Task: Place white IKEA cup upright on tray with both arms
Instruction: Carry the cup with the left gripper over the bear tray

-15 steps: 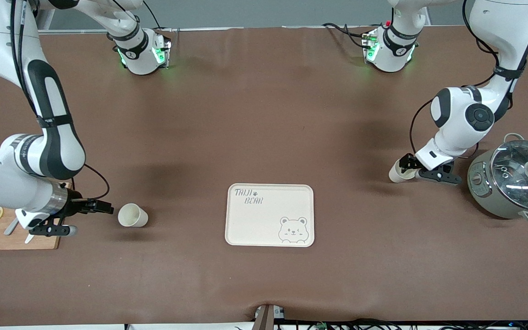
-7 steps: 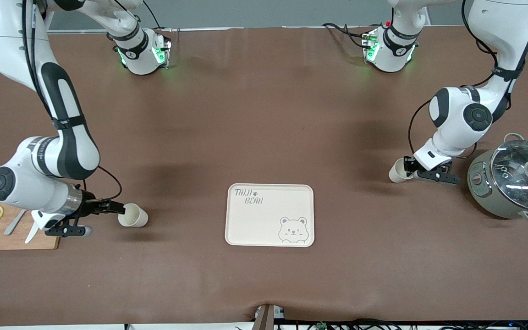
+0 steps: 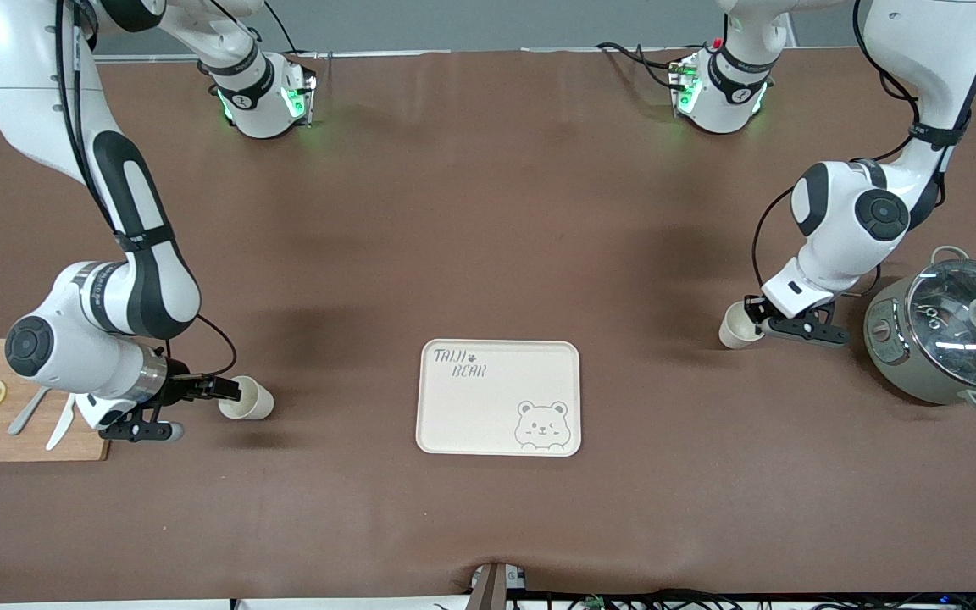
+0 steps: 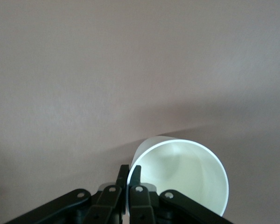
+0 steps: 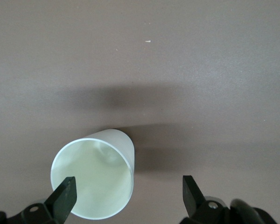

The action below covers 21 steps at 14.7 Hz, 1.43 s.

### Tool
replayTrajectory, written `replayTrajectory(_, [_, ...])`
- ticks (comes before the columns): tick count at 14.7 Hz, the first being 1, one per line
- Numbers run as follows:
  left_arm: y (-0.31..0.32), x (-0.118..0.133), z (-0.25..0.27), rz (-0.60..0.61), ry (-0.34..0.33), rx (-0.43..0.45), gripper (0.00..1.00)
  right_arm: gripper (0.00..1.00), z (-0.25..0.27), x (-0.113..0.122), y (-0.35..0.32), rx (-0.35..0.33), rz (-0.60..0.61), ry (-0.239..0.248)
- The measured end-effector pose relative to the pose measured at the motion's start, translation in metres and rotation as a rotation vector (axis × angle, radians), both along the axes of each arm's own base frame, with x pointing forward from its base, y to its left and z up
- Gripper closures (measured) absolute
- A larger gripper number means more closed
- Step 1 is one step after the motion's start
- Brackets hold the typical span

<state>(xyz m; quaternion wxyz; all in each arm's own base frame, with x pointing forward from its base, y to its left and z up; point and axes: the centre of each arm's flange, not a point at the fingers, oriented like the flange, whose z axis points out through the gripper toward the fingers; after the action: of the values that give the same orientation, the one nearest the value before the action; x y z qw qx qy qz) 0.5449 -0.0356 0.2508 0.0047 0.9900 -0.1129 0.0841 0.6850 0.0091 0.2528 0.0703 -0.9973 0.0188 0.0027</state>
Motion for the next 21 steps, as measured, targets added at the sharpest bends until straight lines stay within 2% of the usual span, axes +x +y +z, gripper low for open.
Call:
replayTrajectory(3, [-0.018, 0.017, 0.018, 0.032, -0.012, -0.011, 0.96, 0.00, -0.008, 0.001, -0.001, -0.003, -0.002, -0.003])
replayTrajectory(9, [-0.115, 0.043, 0.054, 0.155, 0.040, -0.047, 0.96, 0.00, -0.029, -0.001, 0.001, -0.006, -0.002, 0.012])
replayTrajectory(14, [-0.204, 0.060, 0.066, 0.251, 0.128, -0.047, 0.96, 0.00, -0.036, 0.000, 0.010, -0.007, 0.009, 0.006])
replayTrajectory(18, [-0.250, 0.064, 0.077, 0.299, 0.137, -0.059, 0.96, 0.00, -0.037, -0.001, 0.013, -0.008, 0.014, 0.007])
replayTrajectory(20, [-0.272, 0.060, 0.077, 0.321, 0.136, -0.068, 0.96, 0.03, -0.037, -0.001, 0.016, -0.008, 0.018, 0.007])
replayTrajectory(21, [-0.283, 0.058, 0.075, 0.333, 0.137, -0.072, 0.96, 0.12, -0.037, -0.001, 0.018, -0.008, 0.021, 0.007])
